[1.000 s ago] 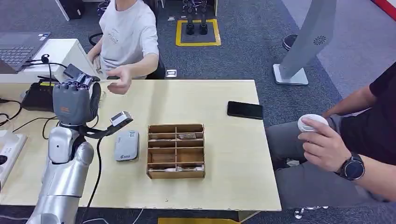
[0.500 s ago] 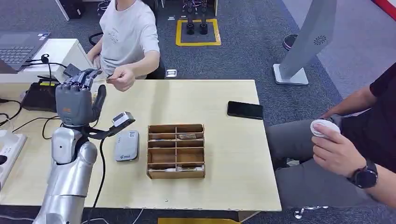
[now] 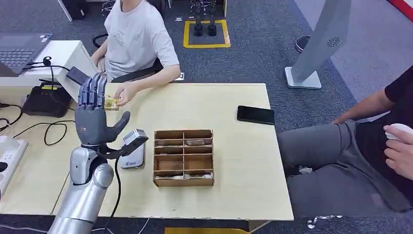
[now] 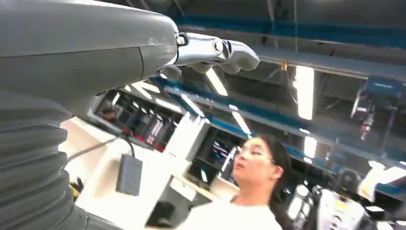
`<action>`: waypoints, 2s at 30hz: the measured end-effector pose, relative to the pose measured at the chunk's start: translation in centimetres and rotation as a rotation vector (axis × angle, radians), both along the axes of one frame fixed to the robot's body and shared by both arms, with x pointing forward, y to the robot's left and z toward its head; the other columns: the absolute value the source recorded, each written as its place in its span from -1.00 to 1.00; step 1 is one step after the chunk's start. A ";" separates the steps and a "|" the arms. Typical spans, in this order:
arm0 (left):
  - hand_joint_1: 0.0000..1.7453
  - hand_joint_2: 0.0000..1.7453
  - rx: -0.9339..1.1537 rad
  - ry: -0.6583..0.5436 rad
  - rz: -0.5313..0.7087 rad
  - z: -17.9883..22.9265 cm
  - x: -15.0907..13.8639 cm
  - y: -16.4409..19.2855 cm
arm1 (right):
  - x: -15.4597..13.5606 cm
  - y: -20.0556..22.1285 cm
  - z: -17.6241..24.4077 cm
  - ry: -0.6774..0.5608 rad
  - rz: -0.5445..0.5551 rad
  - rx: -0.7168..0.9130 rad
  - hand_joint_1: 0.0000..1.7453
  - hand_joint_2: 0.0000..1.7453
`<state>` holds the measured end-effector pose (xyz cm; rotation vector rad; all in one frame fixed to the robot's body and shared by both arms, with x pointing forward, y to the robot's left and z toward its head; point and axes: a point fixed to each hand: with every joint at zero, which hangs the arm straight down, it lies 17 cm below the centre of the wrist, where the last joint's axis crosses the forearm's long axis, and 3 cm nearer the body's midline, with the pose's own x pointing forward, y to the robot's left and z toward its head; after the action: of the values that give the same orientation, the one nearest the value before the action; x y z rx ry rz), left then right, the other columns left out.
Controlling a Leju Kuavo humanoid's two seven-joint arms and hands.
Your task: Pass the card to the sensor for recognition and then transmit it.
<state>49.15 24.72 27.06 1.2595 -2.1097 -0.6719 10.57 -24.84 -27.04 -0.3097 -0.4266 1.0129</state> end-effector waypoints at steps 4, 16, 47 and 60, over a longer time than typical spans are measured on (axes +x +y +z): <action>-1.00 1.00 -0.043 0.131 -0.145 -3.1 -2.1 -2.9 | -0.6 -0.4 -0.1 0.011 -0.037 -0.004 -1.00 1.00; -1.00 1.00 0.197 0.304 -0.507 -7.9 -12.4 -13.7 | -1.2 -1.2 -0.2 0.012 -0.065 -0.016 -1.00 1.00; -1.00 1.00 0.332 0.373 -0.569 -11.4 -15.2 -15.4 | -1.1 -1.6 -0.2 0.007 -0.060 -0.017 -1.00 1.00; -1.00 1.00 0.394 0.539 -0.443 -16.8 -13.4 -13.6 | -1.1 -1.8 -0.2 0.011 -0.050 -0.025 -1.00 1.00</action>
<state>35.78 11.16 10.29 0.6659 -1.8444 -1.4928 9.48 -26.66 -27.27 -0.3359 -0.3944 0.9714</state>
